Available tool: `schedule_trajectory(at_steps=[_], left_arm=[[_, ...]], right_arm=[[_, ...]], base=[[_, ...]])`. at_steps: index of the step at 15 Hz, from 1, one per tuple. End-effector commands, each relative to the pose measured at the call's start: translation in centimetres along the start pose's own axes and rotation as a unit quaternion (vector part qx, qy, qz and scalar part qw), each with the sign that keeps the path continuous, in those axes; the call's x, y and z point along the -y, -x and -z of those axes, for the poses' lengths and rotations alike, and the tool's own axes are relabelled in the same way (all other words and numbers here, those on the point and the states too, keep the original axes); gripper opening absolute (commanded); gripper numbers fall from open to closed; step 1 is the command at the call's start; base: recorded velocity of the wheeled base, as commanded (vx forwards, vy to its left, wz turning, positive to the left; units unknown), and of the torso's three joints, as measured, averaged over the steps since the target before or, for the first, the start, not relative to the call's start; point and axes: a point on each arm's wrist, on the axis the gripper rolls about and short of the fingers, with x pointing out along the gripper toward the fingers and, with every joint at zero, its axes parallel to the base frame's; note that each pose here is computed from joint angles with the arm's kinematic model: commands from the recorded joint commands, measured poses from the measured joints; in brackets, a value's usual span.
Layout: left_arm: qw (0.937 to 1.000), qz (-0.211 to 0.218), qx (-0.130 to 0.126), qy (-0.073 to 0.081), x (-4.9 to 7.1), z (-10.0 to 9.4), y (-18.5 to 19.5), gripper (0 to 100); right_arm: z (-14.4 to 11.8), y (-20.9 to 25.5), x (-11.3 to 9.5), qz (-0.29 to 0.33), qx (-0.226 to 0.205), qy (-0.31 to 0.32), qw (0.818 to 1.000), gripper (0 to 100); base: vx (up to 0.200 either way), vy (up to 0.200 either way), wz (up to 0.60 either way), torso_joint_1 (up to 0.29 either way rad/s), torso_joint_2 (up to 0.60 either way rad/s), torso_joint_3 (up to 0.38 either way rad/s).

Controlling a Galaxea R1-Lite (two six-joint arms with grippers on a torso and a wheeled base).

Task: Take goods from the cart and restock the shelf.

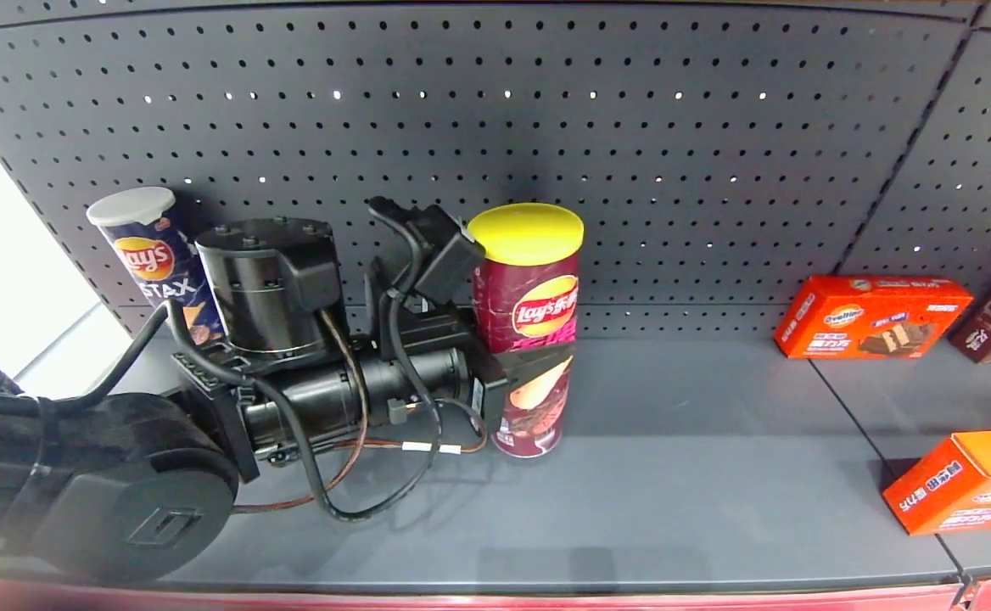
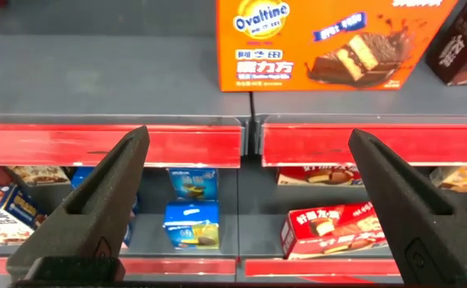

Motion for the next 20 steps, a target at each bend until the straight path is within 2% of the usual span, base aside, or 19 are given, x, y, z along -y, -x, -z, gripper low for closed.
schedule_trajectory(at_steps=[1,8,12,14,17,20], left_arm=[[0.9999,-0.006,0.011,-0.005,-0.1,-0.8,0.6,0],[0.9985,-0.052,0.012,-0.008,-0.7,-1.2,5.5,0],[0.9973,-0.072,0.011,-0.008,-1.3,-1.2,6.2,0],[0.996,-0.089,0.005,-0.005,-1.7,-0.9,7.4,0],[0.9949,-0.1,-0.016,0.007,-1.3,0.4,9.0,0],[0.993,-0.116,-0.021,0.013,-1.1,0.8,10.5,0]], right_arm=[[0.0,0.0,0.0,-0.001,0.0,0.0,1.0,100],[0.0,0.0,0.0,-0.001,0.0,0.0,1.0,100],[-0.1,0.0,-0.1,-0.014,0.001,0.015,1.0,100],[-0.1,0.0,-0.1,-0.013,0.001,0.025,1.0,100],[-0.1,0.0,0.0,-0.011,0.002,0.023,1.0,100],[-0.4,0.1,0.0,0.0,0.008,0.019,1.0,100]], base=[[0.0,0.0,0.0,0.0,0.0,0.0],[0.0,0.0,0.0,0.0,0.0,0.0],[0.0,0.0,0.0,0.0,0.0,0.0],[0.0,0.0,0.0,0.0,0.0,0.0],[0.0,0.0,0.0,0.0,0.0,0.0],[0.0,0.0,0.0,0.0,0.0,0.0]])
